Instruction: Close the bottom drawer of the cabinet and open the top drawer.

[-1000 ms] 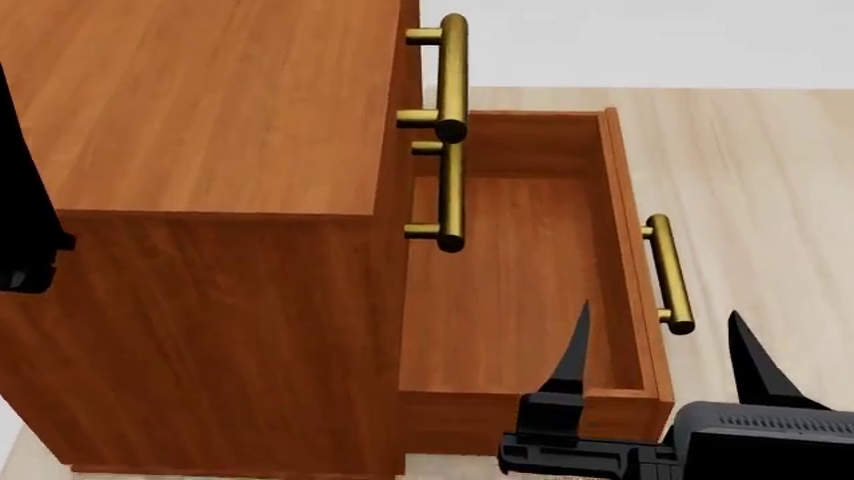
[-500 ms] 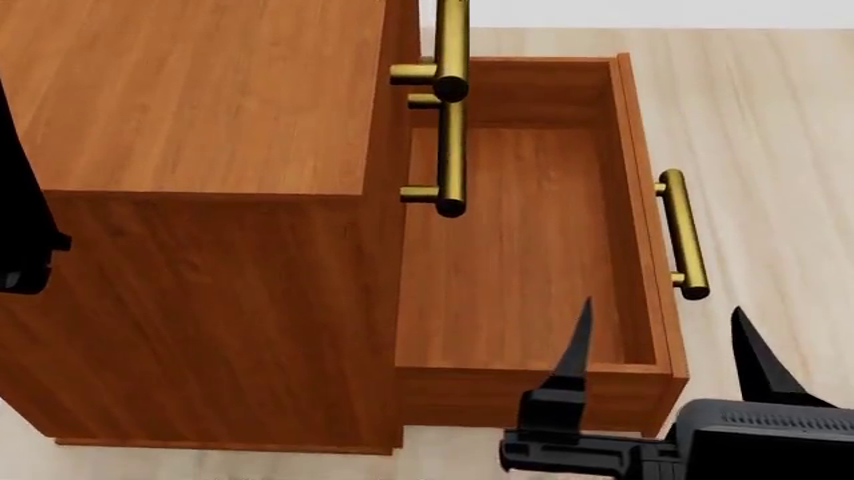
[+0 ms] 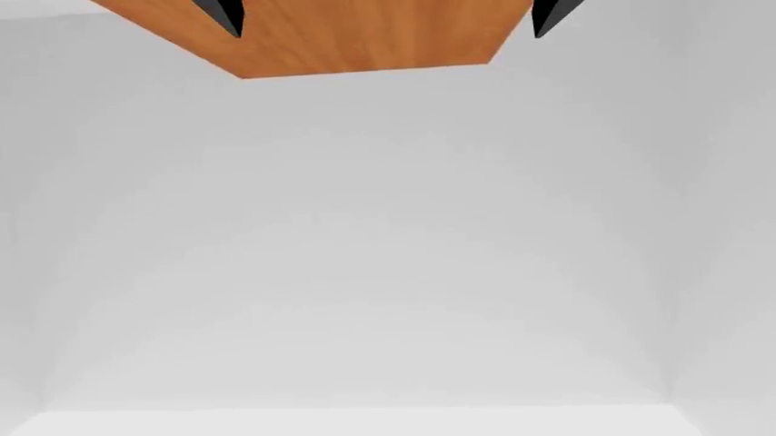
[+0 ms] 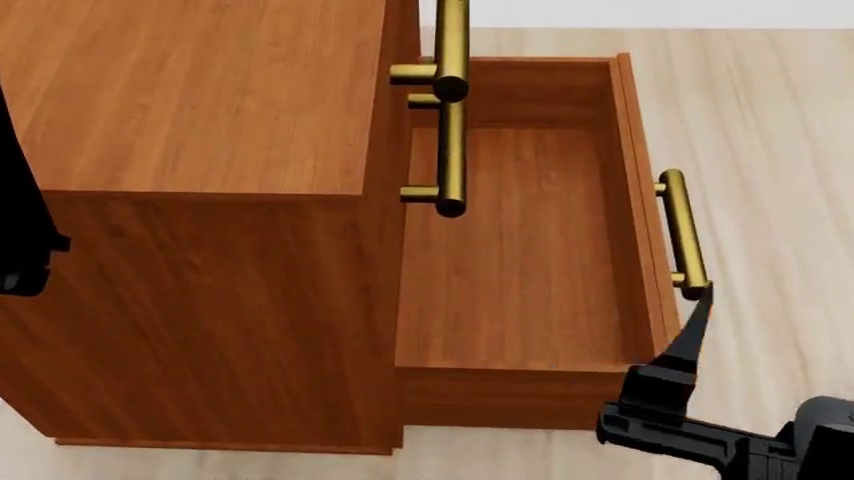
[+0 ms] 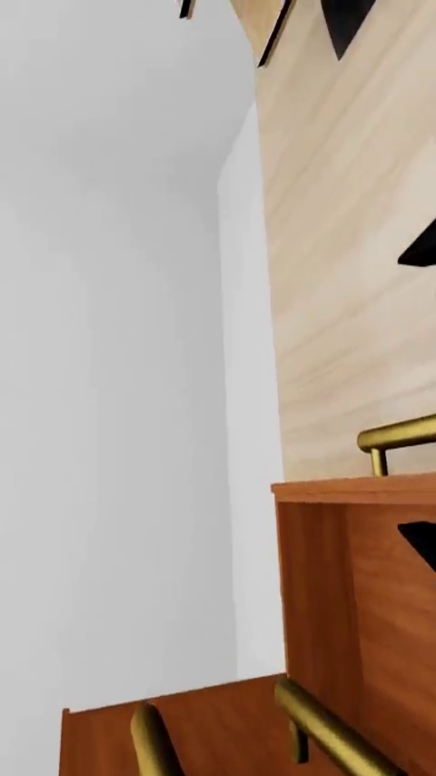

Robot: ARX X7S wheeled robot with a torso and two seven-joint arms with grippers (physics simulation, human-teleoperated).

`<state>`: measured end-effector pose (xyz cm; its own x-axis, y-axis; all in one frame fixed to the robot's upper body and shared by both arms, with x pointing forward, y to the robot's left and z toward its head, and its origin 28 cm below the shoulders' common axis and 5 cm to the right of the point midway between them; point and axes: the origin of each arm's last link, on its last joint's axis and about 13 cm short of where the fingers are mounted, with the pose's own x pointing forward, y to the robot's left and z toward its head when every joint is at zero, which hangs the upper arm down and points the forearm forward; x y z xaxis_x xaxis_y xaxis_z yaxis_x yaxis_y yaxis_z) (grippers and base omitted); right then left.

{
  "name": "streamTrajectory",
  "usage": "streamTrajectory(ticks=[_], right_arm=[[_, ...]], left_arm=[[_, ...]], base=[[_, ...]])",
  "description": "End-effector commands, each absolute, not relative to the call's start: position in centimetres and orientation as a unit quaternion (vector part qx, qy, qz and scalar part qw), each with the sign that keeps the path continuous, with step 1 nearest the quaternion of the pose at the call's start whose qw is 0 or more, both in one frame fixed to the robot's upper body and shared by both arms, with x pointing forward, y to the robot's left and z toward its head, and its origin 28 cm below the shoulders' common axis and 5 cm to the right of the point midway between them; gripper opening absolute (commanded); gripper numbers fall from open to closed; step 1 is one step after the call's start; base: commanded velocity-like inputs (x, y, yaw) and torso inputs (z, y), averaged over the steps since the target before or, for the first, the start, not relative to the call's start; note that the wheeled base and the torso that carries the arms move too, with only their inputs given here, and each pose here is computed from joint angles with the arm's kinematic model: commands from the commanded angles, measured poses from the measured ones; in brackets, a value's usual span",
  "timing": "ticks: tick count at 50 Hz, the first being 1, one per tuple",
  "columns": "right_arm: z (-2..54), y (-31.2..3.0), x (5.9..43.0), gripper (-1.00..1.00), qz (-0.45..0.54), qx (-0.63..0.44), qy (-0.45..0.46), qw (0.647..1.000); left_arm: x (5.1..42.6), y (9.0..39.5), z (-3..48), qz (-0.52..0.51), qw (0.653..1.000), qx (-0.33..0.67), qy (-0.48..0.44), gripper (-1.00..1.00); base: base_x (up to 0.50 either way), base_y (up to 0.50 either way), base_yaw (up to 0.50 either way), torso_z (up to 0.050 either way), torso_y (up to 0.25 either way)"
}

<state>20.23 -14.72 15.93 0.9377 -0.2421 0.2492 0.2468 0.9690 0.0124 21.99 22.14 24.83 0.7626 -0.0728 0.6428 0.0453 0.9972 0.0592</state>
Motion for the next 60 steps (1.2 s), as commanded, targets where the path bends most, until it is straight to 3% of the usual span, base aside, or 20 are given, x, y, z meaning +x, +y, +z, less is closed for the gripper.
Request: streamTrajectory(ticks=[1, 32, 60], right_arm=[[16.1, -16.7, 20.4, 1.00, -0.200, -0.007, -0.124, 0.972], [15.5, -20.3, 24.9, 1.00, -0.294, -0.039, -0.075, 0.952], [12.4, -21.3, 30.3, 1.00, -0.293, -0.049, 0.007, 0.955]], left_arm=[[22.0, 22.1, 24.9, -0.032, 0.938, 0.022, -0.344, 1.00], [21.9, 22.2, 25.0, -0.033, 0.936, 0.024, -0.348, 1.00], [21.9, 22.3, 25.4, -0.034, 0.934, 0.025, -0.354, 1.00]], base=[[0.00, 0.00, 0.00, 0.000, 0.000], [0.00, 0.00, 0.00, 0.000, 0.000], [0.00, 0.00, 0.00, 0.000, 0.000]])
